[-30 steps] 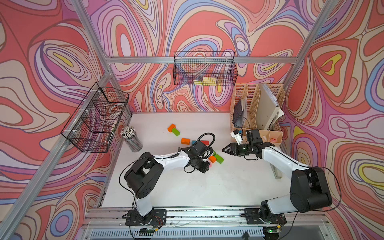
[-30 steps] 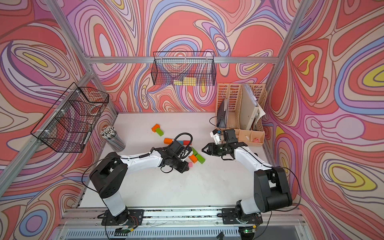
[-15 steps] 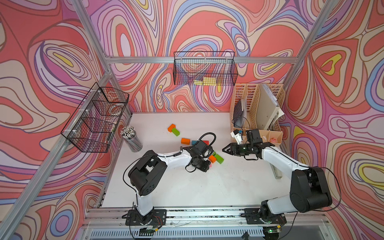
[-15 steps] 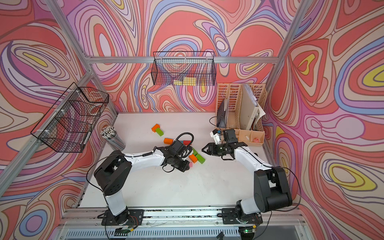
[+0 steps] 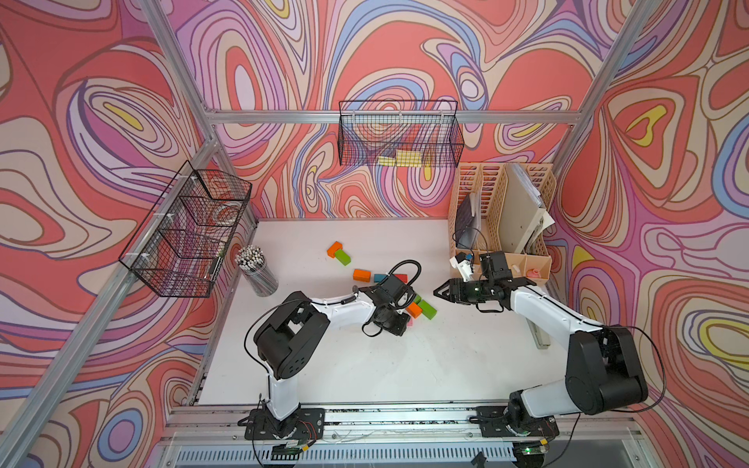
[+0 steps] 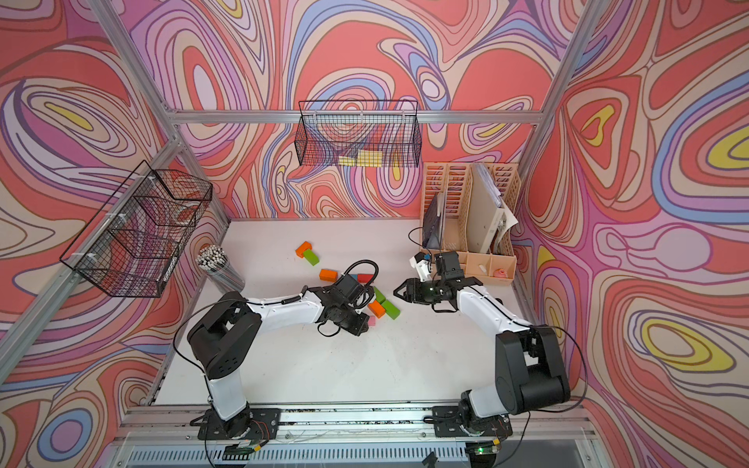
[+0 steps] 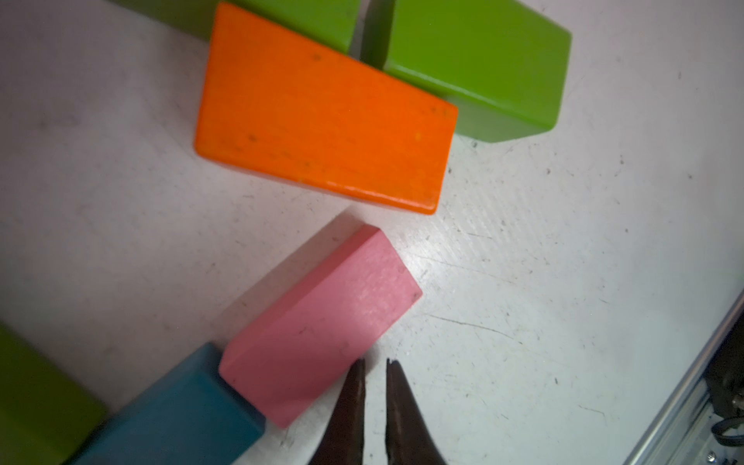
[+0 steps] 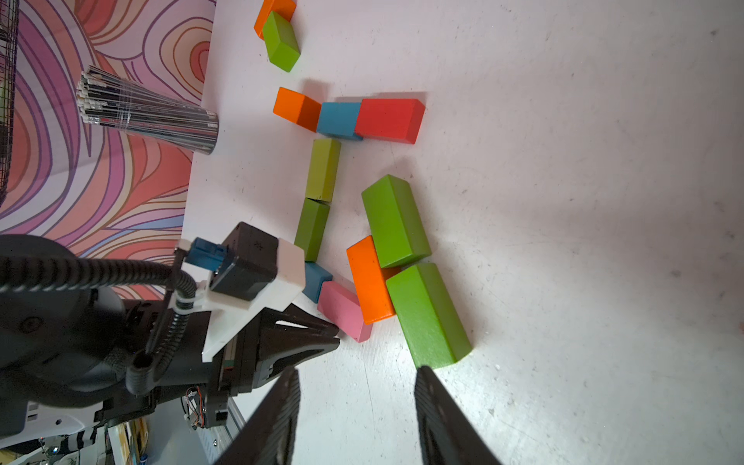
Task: Assemble the letter c with building blocks
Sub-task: Assemble the building block at the center of the board.
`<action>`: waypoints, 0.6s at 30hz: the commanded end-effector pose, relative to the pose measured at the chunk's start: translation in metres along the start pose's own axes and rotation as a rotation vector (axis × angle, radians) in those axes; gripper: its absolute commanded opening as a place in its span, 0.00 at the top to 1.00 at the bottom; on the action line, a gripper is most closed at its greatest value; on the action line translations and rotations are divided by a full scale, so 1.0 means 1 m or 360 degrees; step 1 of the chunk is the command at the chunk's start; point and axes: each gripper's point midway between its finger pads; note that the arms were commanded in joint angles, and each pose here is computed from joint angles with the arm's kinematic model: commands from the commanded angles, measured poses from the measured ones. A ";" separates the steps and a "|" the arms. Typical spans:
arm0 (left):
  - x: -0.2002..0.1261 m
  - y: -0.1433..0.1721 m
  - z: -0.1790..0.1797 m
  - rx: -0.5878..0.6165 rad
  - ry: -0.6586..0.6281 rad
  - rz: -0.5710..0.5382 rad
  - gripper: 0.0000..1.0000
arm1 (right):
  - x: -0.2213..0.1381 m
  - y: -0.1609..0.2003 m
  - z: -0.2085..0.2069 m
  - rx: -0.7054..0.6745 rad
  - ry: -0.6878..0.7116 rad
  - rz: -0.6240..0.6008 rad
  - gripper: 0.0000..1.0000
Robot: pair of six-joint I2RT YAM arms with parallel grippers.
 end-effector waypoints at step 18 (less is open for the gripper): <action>-0.001 -0.009 -0.001 0.0006 -0.0040 -0.0015 0.86 | -0.004 -0.001 0.001 -0.0007 0.0005 -0.0031 0.50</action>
Point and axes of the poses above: each gripper's point midway between its finger pads, its own x axis out along the fingers, its own z axis along the line the jaws close on, y = z × x, and after that the axes turned 10 degrees about -x, right-handed
